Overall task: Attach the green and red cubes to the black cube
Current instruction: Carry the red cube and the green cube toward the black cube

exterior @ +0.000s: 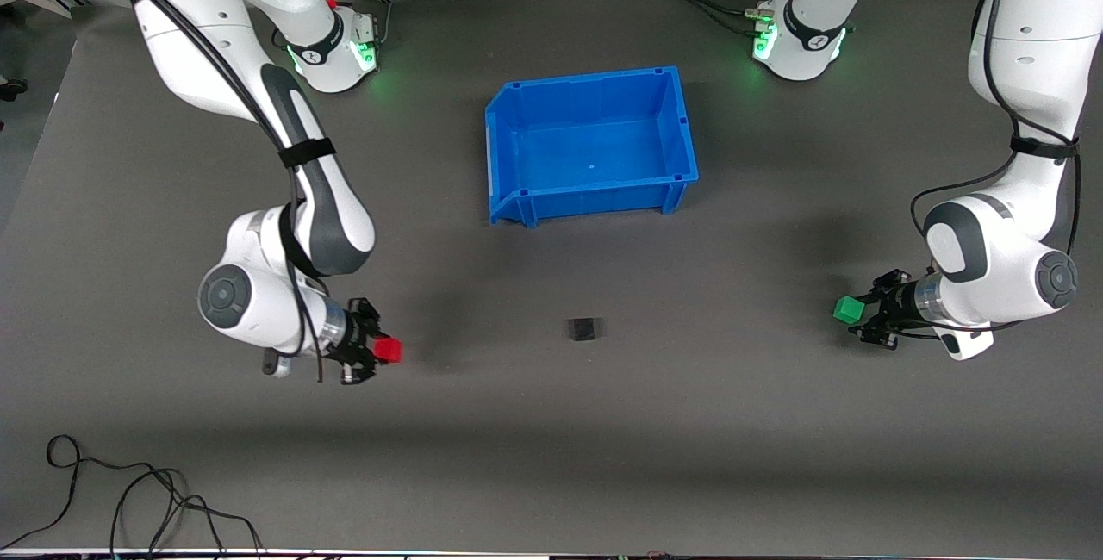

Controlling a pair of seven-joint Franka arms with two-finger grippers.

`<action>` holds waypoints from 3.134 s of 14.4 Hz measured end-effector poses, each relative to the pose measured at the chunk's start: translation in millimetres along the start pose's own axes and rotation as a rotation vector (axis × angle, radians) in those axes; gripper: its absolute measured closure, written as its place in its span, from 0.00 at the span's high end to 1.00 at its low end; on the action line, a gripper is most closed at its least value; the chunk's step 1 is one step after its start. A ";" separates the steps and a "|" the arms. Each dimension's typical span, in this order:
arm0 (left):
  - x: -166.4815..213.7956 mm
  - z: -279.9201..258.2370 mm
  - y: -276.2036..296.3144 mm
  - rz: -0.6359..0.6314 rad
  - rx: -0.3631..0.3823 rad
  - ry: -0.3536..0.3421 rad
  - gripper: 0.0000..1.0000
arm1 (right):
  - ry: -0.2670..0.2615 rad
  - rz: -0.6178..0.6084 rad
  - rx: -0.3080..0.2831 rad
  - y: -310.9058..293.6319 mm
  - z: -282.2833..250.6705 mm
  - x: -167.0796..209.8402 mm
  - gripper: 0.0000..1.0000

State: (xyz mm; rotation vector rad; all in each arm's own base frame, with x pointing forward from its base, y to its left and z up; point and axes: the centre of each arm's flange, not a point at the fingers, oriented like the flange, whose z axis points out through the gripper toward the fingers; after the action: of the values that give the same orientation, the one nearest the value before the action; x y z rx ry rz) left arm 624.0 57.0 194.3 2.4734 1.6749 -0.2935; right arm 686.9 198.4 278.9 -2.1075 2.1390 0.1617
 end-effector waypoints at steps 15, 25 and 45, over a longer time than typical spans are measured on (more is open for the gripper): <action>-30.1 -66.4 59.1 -0.312 -0.059 -0.044 0.37 | -0.033 -0.003 0.033 28.2 50.9 -190.8 0.40; -220.7 -29.4 125.3 -0.467 -0.068 -0.064 0.37 | 0.006 -0.014 -0.019 66.0 100.0 -229.8 0.40; -391.3 84.2 147.0 -0.556 -0.146 -0.076 0.37 | 0.007 0.102 0.019 73.0 134.1 -245.5 0.40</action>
State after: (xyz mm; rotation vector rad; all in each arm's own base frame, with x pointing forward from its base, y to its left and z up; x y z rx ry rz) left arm 612.3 -369.1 206.6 1.8307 2.2294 -0.3014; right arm 619.9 464.3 187.3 -1.9921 2.2443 0.1436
